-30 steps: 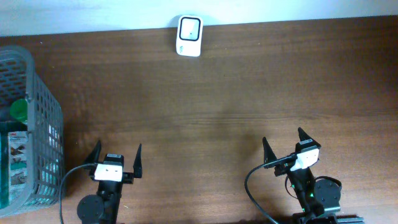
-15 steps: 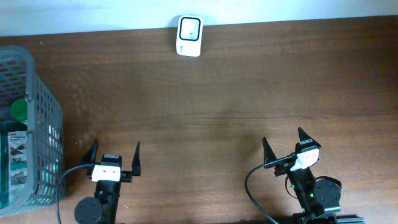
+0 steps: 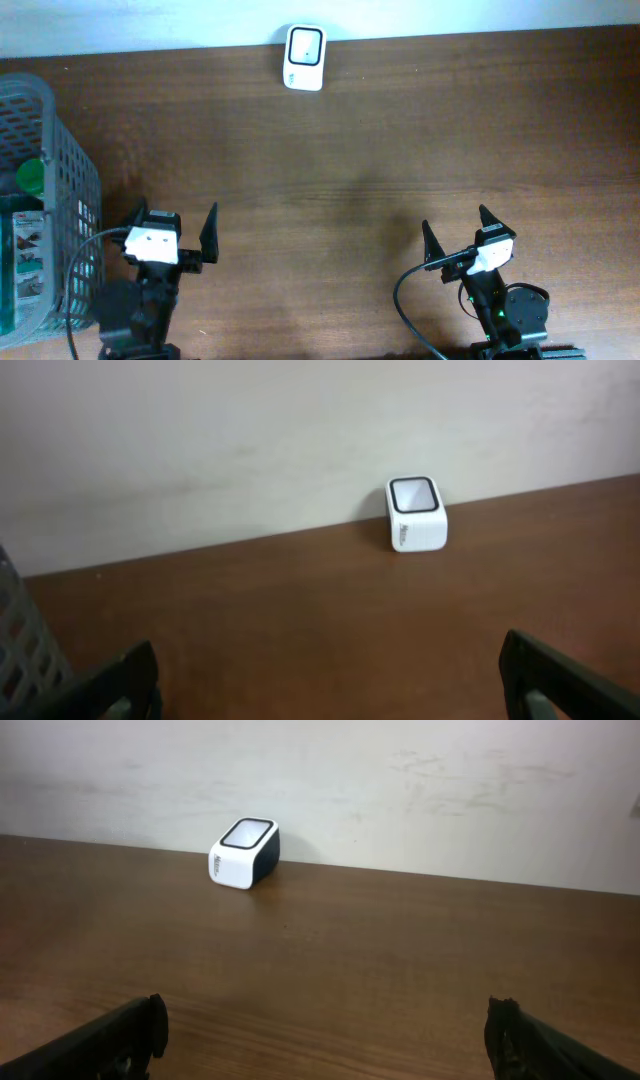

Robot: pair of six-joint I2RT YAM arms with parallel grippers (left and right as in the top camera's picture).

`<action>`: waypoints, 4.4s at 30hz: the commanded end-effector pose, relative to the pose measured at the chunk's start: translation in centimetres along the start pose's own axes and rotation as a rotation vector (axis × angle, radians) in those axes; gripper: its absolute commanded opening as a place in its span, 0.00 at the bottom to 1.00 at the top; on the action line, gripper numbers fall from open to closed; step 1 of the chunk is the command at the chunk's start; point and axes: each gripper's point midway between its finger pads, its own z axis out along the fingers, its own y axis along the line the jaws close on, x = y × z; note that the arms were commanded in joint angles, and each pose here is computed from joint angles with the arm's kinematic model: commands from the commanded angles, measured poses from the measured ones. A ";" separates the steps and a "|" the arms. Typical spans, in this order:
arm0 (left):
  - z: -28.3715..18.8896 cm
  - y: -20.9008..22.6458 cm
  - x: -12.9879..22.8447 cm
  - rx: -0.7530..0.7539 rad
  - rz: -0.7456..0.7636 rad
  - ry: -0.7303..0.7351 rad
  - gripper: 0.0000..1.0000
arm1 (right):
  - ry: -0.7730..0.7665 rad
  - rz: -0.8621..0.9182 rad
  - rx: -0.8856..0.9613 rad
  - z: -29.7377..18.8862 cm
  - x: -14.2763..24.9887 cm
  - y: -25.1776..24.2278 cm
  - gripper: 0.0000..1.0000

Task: Scan the item barcode
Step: 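Reach the left gripper into the grey basket toward the green-lidded jar, then lift the green-lidded jar out and place it on the table centre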

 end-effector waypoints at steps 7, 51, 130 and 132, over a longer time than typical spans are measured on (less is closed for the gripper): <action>2.7 -1.3 -3.1 0.151 -0.059 0.148 0.99 | 0.003 0.001 -0.005 0.0 0.3 0.0 0.98; 8.2 33.4 9.1 -0.667 -0.581 0.838 0.89 | 0.003 0.001 -0.005 0.0 0.3 0.0 0.98; 15.5 -31.2 13.4 0.500 0.021 1.226 0.33 | 0.003 0.001 -0.005 0.0 0.3 0.0 0.98; 14.9 -32.0 13.4 0.516 0.035 1.225 0.40 | 0.003 0.001 -0.005 0.0 0.3 0.0 0.98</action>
